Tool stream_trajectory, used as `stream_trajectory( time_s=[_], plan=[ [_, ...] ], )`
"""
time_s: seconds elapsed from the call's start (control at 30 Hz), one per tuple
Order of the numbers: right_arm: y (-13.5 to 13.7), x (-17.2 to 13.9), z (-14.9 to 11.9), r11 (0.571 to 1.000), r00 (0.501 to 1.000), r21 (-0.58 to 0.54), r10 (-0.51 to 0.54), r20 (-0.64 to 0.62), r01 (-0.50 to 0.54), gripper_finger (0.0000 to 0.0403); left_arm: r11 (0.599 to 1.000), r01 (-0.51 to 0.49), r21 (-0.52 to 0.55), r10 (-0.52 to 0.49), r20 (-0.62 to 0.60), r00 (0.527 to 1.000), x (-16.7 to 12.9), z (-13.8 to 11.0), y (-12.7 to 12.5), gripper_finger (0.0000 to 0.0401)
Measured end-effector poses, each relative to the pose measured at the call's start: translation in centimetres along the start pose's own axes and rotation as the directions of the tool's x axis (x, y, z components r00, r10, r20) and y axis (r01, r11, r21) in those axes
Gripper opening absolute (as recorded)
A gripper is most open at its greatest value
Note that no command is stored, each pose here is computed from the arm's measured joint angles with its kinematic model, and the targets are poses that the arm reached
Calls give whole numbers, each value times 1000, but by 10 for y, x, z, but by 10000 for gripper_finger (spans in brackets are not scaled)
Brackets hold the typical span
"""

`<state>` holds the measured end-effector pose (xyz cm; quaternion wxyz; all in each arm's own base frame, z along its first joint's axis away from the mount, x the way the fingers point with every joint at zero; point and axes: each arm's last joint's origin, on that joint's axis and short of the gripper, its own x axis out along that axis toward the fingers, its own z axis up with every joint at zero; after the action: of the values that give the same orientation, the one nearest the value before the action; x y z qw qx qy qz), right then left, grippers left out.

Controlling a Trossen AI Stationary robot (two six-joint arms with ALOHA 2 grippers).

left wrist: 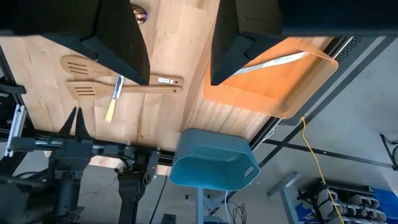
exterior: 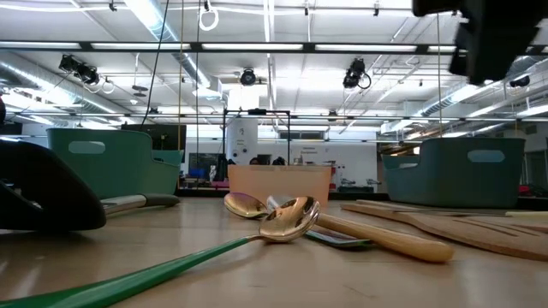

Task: Pick & Place Kitchen Items
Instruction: Put the yellow knife into the orange bin

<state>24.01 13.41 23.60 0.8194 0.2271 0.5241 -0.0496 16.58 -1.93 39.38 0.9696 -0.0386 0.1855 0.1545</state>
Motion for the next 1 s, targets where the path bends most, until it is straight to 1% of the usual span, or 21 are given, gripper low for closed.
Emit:
stream_trajectory(
  time_s=[0.17, 0.3, 0.43, 0.63, 1.0],
  plan=[
    [-5, -2, -14, 994, 992, 51, -95, -84, 100, 41, 1000, 0, 0, 0, 0, 1000, 0, 0, 0, 177],
    [-10, -3, -19, 982, 979, 76, -160, -123, 170, 54, 1000, 0, 0, 0, -1, 1000, 0, 0, 0, 177],
    [-12, -3, -20, 980, 975, 76, -176, -133, 187, 80, 1000, 0, 0, 0, 0, 1000, 0, 0, 0, 177],
    [-13, 6, -23, 970, 958, 52, -227, -173, 239, 117, 1000, 0, 0, 0, -1, 1000, 0, 0, 0, 177],
    [-14, 21, -26, 956, 933, 3, -286, -219, 293, 144, 1000, 0, 0, 0, -1, 1000, 0, 0, 0, 177]
  ],
)
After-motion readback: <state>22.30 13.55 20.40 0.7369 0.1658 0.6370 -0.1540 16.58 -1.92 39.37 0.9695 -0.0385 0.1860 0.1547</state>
